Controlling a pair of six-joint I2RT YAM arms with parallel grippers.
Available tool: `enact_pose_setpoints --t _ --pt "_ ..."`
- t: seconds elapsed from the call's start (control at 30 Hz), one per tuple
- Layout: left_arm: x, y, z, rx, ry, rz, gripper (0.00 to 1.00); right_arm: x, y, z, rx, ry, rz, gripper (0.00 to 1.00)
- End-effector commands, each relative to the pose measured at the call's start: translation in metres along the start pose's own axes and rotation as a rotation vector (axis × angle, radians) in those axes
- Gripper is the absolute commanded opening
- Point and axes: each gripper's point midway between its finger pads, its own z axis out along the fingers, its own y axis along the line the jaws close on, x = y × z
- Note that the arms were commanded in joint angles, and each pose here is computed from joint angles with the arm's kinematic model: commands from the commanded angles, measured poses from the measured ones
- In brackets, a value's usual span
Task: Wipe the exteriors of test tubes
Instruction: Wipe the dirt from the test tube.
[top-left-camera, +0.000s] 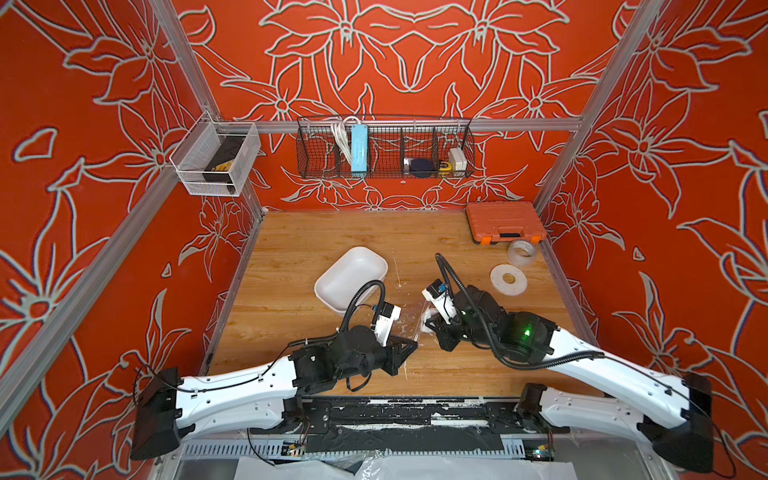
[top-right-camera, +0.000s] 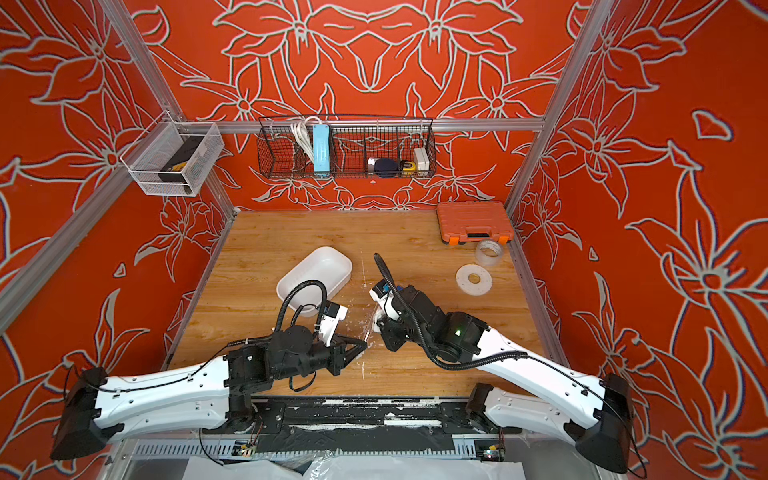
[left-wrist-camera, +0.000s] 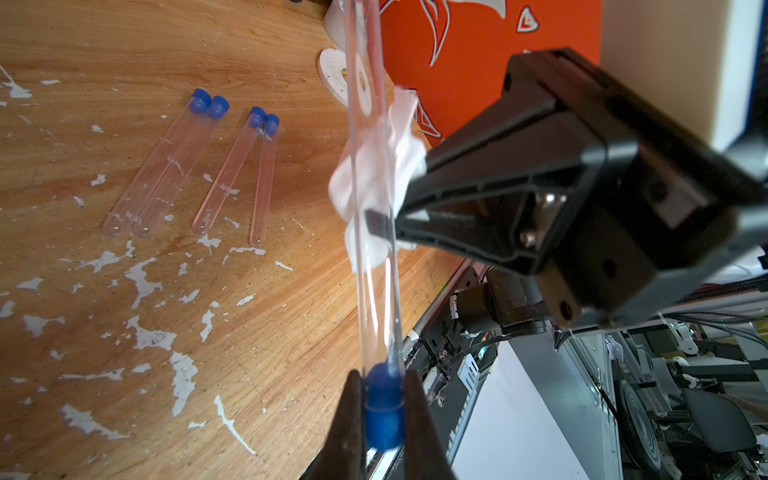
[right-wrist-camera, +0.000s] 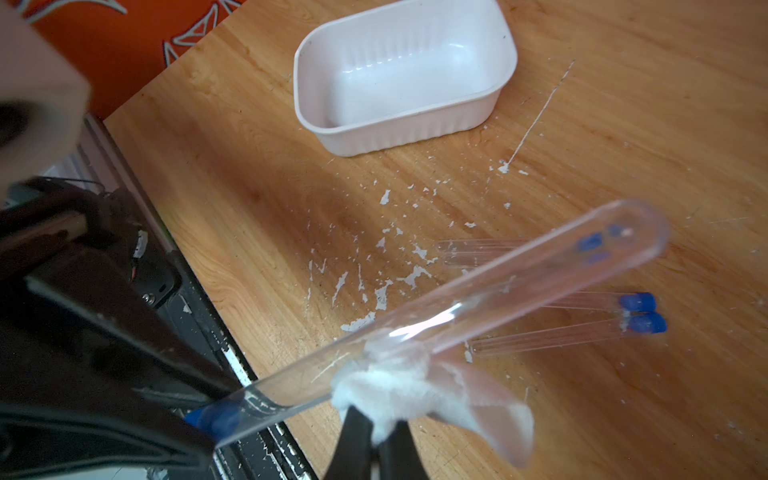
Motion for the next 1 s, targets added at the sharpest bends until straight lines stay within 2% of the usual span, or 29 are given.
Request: enact_pose_setpoints --t 0.0,0.17,0.47,0.97 --pt "-0.013 -0.008 -0.003 0.004 -0.03 0.012 0.08 0.005 0.007 0.008 0.013 0.002 0.008 0.0" --pt "-0.012 -0.007 -0.005 0.001 -0.029 0.013 0.08 0.004 0.019 0.012 -0.004 -0.005 0.001 0.0" --pt "-0.01 -0.007 -0.009 0.01 -0.025 0.007 0.08 -0.004 0.012 0.007 0.034 -0.033 -0.022 0.0" --pt "-0.004 -0.008 -0.016 0.043 -0.018 0.0 0.08 -0.054 -0.02 -0.026 0.074 -0.104 -0.03 0.0"
